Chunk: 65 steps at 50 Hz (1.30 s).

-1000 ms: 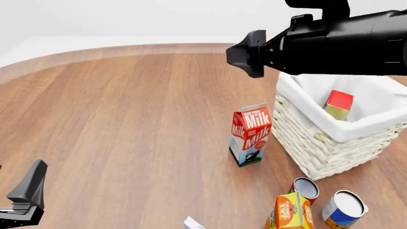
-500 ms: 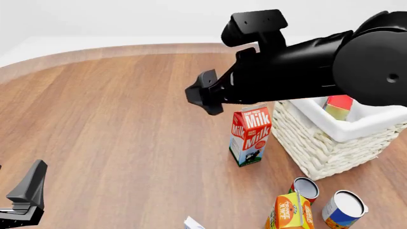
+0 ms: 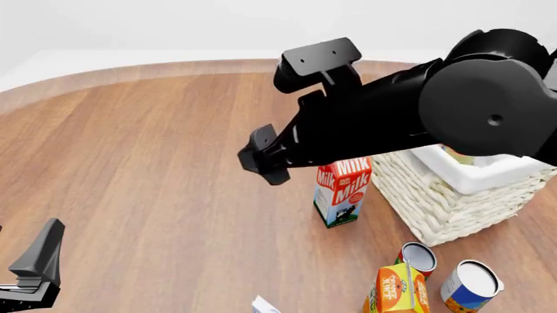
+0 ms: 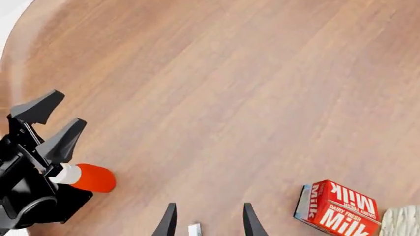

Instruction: Pick up the cream cheese box and the butter, and put them in the basket.

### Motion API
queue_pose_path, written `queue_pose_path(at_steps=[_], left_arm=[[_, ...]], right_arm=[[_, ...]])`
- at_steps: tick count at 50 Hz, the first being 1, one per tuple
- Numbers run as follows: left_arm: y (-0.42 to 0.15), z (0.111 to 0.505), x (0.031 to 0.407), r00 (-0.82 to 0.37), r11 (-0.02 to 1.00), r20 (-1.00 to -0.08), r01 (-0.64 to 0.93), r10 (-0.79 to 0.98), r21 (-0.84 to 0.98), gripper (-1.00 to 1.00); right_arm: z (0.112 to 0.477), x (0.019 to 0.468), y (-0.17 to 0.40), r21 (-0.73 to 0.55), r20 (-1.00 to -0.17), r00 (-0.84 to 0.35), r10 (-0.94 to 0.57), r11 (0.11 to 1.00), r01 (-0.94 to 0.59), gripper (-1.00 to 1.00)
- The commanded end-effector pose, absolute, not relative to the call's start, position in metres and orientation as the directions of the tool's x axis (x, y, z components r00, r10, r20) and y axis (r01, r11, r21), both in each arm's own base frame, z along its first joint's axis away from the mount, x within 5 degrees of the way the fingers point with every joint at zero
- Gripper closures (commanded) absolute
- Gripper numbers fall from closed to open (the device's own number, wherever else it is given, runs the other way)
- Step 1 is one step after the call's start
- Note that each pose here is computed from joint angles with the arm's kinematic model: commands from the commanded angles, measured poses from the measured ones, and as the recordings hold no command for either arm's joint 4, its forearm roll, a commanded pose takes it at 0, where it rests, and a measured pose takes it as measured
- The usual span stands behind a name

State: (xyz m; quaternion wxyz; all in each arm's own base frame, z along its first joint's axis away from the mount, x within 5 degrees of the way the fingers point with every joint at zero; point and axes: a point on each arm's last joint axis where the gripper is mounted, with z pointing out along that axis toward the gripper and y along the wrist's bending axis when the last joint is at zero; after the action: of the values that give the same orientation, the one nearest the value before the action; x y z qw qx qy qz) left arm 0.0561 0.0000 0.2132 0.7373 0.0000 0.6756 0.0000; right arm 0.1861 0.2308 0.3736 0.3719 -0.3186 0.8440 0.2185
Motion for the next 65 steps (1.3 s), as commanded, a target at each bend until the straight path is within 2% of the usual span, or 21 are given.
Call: queue_pose_path(at_steps=[1, 8, 21, 52, 65], left_arm=[[0.000, 0.213, 0.056, 0.087, 1.000, -0.996, 0.000, 0.000, 0.000, -1.00], [0.000, 0.213, 0.056, 0.087, 1.000, -0.996, 0.000, 0.000, 0.000, -1.00], [0.000, 0.213, 0.056, 0.087, 1.000, -0.996, 0.000, 0.000, 0.000, -1.00], [0.000, 0.213, 0.056, 0.087, 1.000, -0.996, 0.000, 0.000, 0.000, -1.00], [0.000, 0.213, 0.056, 0.087, 1.000, -0.996, 0.000, 0.000, 0.000, -1.00]], right_arm=[[0.365, 0.181, 0.244, 0.147, -0.747, -0.534, -0.396, 0.685, -0.714, -1.00], [0.362, 0.180, 0.247, 0.151, -0.745, -0.535, -0.398, 0.681, -0.716, -1.00], [0.327, 0.167, 0.248, 0.212, -0.682, -0.619, -0.390, 0.705, -0.677, -1.00], [0.300, 0.167, 0.242, 0.204, -0.622, -0.664, -0.415, 0.733, -0.649, -1.00], [0.300, 0.172, 0.245, 0.186, -0.610, -0.661, -0.437, 0.732, -0.655, -1.00]])
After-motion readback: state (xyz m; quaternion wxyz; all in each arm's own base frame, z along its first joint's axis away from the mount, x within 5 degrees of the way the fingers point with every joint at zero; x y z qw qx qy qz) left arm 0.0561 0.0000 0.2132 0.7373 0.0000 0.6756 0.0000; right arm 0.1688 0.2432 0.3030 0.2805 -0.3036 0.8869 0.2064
